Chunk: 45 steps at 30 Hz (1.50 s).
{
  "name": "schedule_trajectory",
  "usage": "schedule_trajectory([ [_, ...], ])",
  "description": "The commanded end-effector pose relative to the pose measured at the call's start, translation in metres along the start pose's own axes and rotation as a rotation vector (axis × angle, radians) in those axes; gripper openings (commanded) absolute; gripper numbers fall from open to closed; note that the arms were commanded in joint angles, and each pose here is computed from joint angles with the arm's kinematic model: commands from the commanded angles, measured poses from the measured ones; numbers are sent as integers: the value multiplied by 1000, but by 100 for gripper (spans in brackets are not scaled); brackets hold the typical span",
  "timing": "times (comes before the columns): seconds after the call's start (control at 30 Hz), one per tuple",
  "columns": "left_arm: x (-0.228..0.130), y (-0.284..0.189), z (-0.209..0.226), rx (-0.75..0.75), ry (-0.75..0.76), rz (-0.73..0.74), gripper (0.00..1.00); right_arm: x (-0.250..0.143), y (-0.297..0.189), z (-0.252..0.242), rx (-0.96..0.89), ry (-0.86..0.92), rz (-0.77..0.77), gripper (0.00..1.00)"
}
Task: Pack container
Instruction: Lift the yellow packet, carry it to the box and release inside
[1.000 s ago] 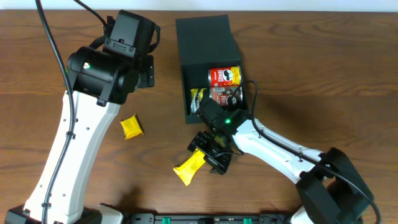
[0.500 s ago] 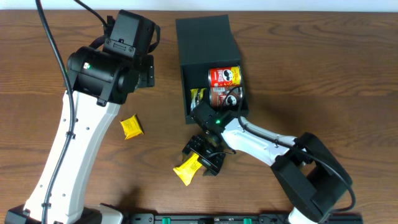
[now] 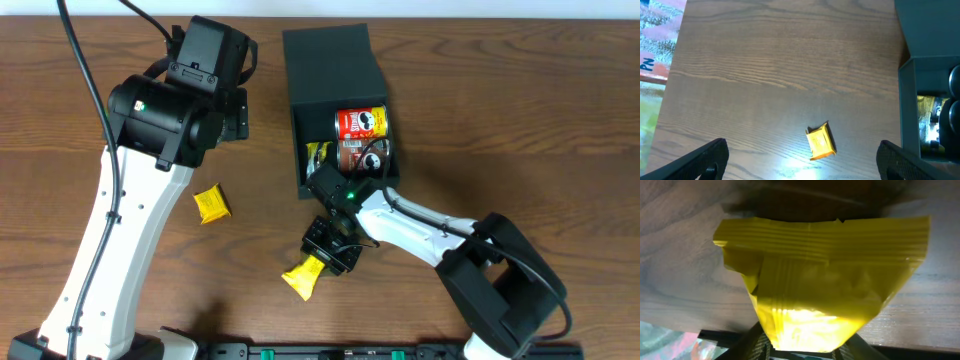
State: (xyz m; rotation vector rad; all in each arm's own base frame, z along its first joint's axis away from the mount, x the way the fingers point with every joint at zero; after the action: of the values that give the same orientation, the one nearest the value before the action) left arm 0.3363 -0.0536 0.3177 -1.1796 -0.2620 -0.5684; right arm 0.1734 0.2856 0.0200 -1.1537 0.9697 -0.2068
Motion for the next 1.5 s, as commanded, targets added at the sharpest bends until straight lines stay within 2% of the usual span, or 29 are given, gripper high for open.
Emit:
schedule_trajectory([
  [0.0,-1,-4,7,23,-9,-10,95,0,1,-1,-2,-14,5,31],
  [0.17,-1,-4,7,23,-10,-11,95,-4,-1,9,33,-85,26,25],
  [0.47,0,-4,7,23,-11,-14,95,-12,-12,29,79,-192,22,21],
  [0.57,0,-4,7,23,-11,-14,95,-16,-19,38,93,-242,18,15],
  [0.7,0,-4,7,23,-11,-14,95,-22,-30,49,102,-312,-13,14],
  [0.83,0,-4,7,22,-11,-14,96,-28,-39,57,111,-364,-34,2],
  [1.13,0,-4,7,22,-11,-14,95,-33,-47,68,139,-410,-39,2],
  [1.33,0,-4,7,23,-11,-14,95,-50,-72,97,221,-499,-55,2],
  [1.47,1,-4,7,23,-13,-17,96,-54,-98,116,260,-562,-145,1],
])
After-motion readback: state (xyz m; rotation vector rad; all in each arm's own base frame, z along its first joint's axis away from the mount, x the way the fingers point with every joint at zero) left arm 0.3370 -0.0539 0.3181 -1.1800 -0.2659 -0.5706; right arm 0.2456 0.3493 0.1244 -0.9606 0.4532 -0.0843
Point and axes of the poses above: each gripper's point midway between its finger pads, its own y axis out along the fingers, its own z axis along the line the jaws close on, x = y × z, the point moved 1 cm from there along -y, back along the fingers, and after that the axes turned 15 degrees about y, right-handed, at the moved point
